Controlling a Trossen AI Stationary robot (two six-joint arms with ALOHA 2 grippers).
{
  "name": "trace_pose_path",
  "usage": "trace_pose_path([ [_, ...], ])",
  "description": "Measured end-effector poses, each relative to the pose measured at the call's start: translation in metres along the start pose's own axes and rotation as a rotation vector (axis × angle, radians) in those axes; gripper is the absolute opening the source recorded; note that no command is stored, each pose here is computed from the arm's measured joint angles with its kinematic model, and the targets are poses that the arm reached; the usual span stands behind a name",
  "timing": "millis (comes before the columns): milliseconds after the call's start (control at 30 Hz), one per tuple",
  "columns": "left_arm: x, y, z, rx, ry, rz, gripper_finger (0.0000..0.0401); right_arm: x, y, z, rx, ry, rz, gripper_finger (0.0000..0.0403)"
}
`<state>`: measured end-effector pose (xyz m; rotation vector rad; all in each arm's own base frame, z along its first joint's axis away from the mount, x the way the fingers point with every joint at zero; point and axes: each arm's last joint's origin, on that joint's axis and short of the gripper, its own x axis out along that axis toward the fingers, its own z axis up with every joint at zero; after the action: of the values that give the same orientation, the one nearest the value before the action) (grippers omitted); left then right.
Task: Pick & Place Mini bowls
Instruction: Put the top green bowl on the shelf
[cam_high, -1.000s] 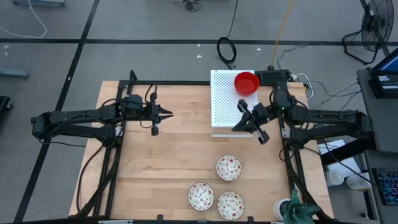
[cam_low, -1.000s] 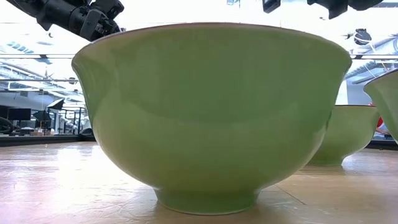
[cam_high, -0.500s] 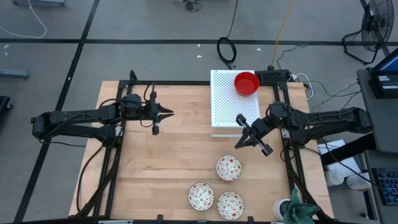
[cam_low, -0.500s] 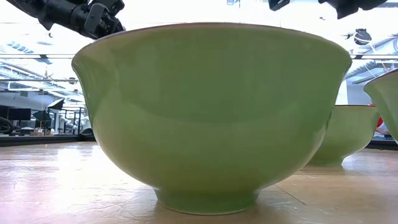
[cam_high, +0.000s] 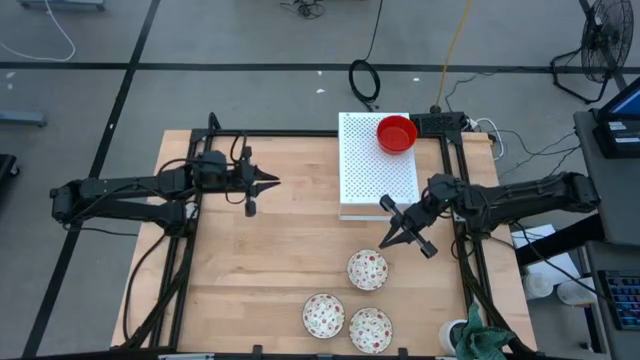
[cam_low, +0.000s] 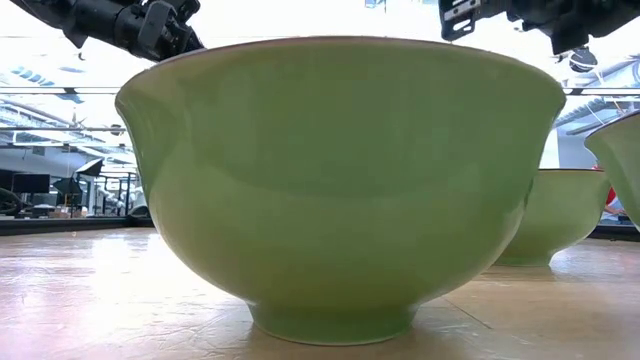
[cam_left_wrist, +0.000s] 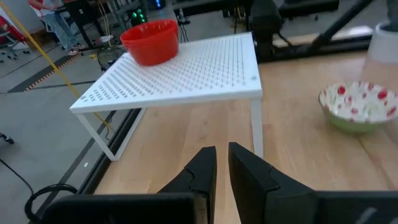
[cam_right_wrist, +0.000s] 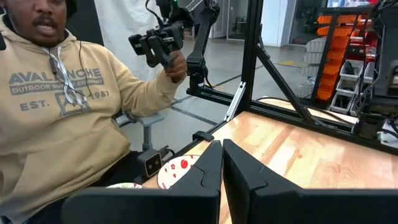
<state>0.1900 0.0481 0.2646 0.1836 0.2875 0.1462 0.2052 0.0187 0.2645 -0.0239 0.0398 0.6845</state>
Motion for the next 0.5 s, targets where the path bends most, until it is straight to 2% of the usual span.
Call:
trace_pose_path([
  [200,-0.0002,0.0009,0.0051,-0.053,-0.054,0.000,0.0049,-0.0005,0.0006,-0.0046,0.003,0.001,0.000,0.0000],
  [500,-0.0005,-0.0017,0.0101,-0.045,-0.113,-0.067,0.0049,-0.0005,0.0006,-0.0048,0.005,0.002,0.000,0.0000],
])
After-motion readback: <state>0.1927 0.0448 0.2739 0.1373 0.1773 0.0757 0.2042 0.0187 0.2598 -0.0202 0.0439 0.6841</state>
